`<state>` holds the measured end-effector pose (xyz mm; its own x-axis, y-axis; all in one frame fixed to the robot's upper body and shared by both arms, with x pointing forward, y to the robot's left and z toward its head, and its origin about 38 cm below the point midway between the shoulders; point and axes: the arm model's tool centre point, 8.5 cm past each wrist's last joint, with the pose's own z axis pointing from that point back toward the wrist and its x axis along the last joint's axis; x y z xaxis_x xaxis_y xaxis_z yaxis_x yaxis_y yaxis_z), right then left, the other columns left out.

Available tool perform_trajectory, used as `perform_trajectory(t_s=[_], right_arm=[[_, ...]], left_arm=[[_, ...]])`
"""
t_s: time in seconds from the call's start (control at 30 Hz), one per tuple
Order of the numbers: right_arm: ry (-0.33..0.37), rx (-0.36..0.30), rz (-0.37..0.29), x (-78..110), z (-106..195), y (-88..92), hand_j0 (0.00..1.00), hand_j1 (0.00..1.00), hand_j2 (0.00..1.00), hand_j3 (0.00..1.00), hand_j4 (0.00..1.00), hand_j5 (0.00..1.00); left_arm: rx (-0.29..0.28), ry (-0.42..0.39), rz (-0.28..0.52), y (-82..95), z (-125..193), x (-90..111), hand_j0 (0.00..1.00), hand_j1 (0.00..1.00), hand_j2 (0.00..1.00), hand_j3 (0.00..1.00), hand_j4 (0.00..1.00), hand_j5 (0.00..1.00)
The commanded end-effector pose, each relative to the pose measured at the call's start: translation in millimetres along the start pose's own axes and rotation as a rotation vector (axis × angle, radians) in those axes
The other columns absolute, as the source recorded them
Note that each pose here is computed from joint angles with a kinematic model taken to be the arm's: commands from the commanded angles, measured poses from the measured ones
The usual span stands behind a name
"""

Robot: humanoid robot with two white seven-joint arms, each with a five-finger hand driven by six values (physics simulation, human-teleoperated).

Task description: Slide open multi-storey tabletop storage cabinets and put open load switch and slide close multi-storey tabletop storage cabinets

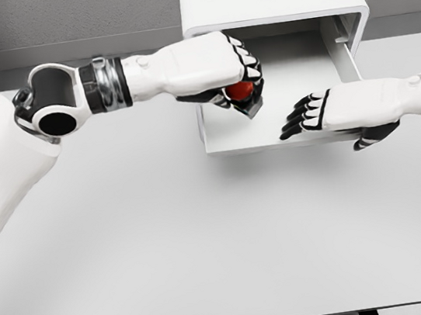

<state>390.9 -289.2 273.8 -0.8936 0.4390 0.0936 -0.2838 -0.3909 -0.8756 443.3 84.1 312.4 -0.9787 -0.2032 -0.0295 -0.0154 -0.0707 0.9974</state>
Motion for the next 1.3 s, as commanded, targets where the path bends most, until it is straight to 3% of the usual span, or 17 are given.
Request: perform_trajectory(t_s=[0.0, 0.3, 0.37, 0.5, 0.63, 1.03, 1.1, 1.27], right_arm=[[0.012, -0.009, -0.018, -2.0, 9.5, -1.4, 1.00, 1.00, 1.00, 1.00, 1.00, 1.00], [0.084, -0.046, -0.091, -9.6, 65.3, -12.1, 1.00, 1.00, 1.00, 1.00, 1.00, 1.00], [0.084, -0.045, -0.093, -9.2, 65.9, -11.9, 1.00, 1.00, 1.00, 1.00, 1.00, 1.00], [0.072, -0.078, -0.106, -8.3, 70.0, -20.3, 1.00, 1.00, 1.00, 1.00, 1.00, 1.00], [0.060, -0.114, -0.128, -7.5, 75.3, -27.8, 1.00, 1.00, 1.00, 1.00, 1.00, 1.00], [0.086, -0.106, -0.127, -9.4, 83.9, -26.6, 1.00, 1.00, 1.00, 1.00, 1.00, 1.00], [0.081, -0.105, -0.128, -8.9, 82.2, -25.8, 1.00, 1.00, 1.00, 1.00, 1.00, 1.00], [0.078, -0.103, -0.132, -8.8, 81.0, -24.3, 1.00, 1.00, 1.00, 1.00, 1.00, 1.00]], left_arm=[[-0.007, 0.010, 0.020, -6.6, -6.9, -4.3, 0.40, 0.40, 0.40, 0.40, 0.40, 0.40], [-0.042, 0.063, 0.057, -23.3, -20.4, -23.2, 0.41, 0.41, 0.41, 0.41, 0.41, 0.41], [-0.040, 0.058, 0.053, -22.0, -21.0, -21.8, 0.50, 0.50, 0.50, 0.50, 0.50, 0.50], [-0.033, 0.054, 0.054, -20.4, -20.3, -20.8, 0.76, 0.76, 0.76, 0.76, 0.76, 0.76], [-0.031, 0.054, 0.054, -20.0, -19.8, -20.7, 0.77, 0.77, 0.77, 0.77, 0.77, 0.77], [-0.031, 0.054, 0.047, -20.5, -14.1, -18.9, 0.77, 0.77, 0.77, 0.77, 0.77, 0.77], [-0.031, 0.054, 0.046, -20.4, -13.6, -18.9, 0.86, 0.86, 0.86, 0.86, 0.86, 0.86], [-0.031, 0.051, 0.022, -15.2, -4.2, -15.9, 0.94, 0.94, 0.94, 0.94, 0.94, 0.94]])
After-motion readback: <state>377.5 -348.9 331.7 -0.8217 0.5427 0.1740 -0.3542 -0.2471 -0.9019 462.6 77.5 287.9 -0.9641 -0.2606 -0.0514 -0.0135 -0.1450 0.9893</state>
